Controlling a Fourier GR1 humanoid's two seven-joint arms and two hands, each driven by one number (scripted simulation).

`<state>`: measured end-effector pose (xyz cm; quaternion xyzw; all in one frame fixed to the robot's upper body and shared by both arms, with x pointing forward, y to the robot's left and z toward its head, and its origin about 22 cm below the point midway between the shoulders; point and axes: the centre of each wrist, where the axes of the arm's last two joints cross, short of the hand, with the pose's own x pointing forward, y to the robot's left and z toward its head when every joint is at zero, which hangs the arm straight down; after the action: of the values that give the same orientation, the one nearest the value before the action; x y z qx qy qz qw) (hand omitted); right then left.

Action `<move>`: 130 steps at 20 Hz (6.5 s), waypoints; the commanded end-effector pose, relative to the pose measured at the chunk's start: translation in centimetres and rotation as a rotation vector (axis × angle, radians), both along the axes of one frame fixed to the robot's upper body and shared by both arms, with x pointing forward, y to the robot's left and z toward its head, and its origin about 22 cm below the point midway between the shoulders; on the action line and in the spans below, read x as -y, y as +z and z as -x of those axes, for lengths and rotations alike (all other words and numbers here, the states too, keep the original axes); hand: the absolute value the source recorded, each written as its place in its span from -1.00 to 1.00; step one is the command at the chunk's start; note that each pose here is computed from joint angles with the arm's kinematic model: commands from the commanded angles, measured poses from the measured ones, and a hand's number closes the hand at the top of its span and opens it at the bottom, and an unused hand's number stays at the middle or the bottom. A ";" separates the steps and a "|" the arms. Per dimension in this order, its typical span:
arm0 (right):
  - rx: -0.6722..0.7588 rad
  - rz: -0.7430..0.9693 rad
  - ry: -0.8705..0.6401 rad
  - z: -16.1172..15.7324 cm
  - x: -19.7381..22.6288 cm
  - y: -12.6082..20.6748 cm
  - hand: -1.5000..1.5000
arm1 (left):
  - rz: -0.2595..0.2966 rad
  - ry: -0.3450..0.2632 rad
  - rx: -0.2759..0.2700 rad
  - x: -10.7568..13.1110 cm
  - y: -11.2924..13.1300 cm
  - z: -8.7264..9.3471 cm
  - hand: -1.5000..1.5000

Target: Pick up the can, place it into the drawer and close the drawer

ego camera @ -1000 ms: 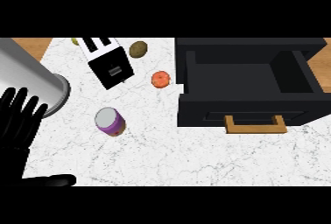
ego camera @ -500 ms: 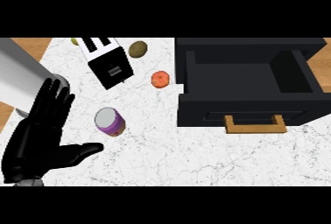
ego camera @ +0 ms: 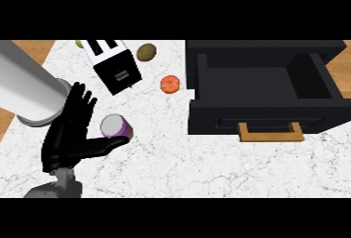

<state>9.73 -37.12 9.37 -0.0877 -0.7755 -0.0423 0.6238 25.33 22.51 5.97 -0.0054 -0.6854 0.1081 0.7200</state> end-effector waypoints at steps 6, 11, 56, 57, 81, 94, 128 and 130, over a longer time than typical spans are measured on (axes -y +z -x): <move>-0.010 0.000 -0.006 0.7 -0.1 0.5 -1.00 | -0.021 0.075 -0.028 0.1 -5.7 -1.0 -1.00; -0.004 -0.032 0.005 1.3 0.3 1.3 -1.00 | -0.030 0.113 -0.047 -1.1 -7.7 -0.2 -1.00; 0.012 -0.021 0.012 1.5 0.1 1.6 -1.00 | 0.202 -0.041 -0.036 -1.9 -17.8 -4.5 1.00; -0.015 -0.023 0.021 2.6 0.2 1.8 -1.00 | 0.217 -0.023 -0.014 -1.5 -16.9 -5.1 1.00; -0.016 -0.033 -0.015 5.0 -0.8 2.7 -1.00 | 0.121 -0.125 0.195 3.2 -2.3 -7.2 1.00; -0.006 -0.050 -0.022 3.6 -0.6 3.3 -1.00 | 0.054 -0.169 0.231 8.4 7.7 -9.1 1.00; 0.033 -0.040 0.040 2.6 -1.6 2.8 -1.00 | -0.034 -0.191 0.206 22.6 14.2 -15.7 1.00; 0.033 -0.052 0.018 1.8 0.5 3.4 -1.00 | -0.028 -0.205 0.191 22.9 15.8 -16.5 1.00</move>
<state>7.42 -36.31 11.97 -0.0597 -0.7830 -0.0538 0.6168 41.18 0.26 21.02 -0.0751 -0.7536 0.0266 0.6525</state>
